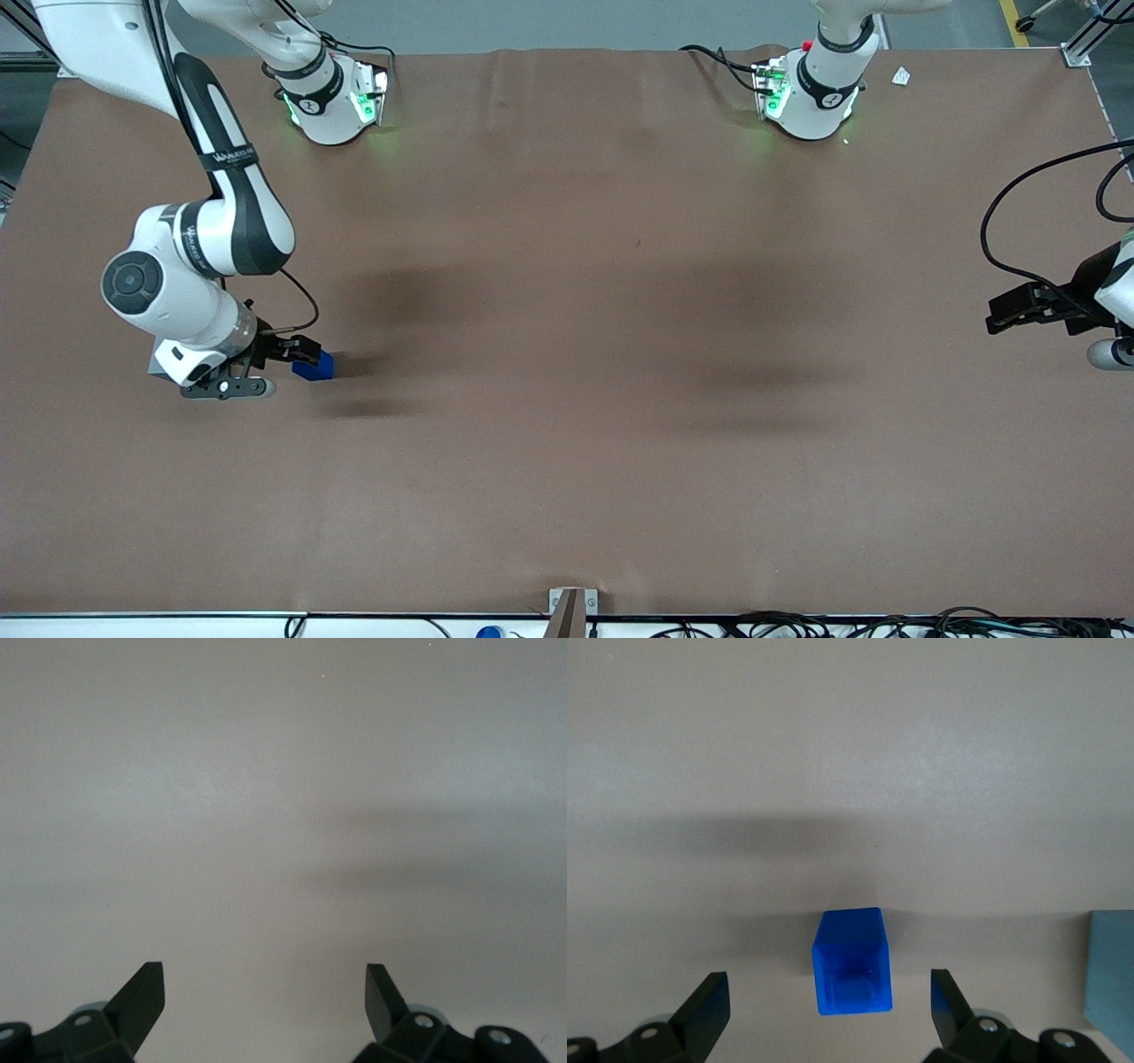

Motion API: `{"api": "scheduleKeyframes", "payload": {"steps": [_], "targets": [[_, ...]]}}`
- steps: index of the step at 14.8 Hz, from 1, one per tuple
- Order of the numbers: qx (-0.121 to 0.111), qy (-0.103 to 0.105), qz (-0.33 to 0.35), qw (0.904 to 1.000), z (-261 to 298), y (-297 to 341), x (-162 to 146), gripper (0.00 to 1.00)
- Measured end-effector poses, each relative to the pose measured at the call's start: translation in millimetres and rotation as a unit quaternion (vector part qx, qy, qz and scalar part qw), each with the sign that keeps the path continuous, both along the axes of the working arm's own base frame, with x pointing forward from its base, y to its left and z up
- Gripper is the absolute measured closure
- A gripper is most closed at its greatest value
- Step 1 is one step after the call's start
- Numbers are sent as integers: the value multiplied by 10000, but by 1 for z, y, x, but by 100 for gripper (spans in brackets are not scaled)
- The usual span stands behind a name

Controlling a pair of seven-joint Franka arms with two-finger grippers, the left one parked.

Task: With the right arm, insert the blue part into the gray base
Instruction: 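Lower the open right gripper around the blue block, then close the right gripper on the blue block and lift it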

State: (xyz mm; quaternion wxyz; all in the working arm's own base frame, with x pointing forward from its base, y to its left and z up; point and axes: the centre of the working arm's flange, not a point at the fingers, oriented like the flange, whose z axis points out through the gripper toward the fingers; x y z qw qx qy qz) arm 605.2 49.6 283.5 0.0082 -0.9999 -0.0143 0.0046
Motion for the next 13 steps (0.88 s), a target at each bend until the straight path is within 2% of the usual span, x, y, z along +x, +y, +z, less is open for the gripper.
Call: {"api": "scheduleKeyframes", "payload": {"steps": [9,13], "targets": [[-20,259,-2,9997,-36,0,-4,0],[-23,200,-14,9998,-48,-2,-10,0]]}}
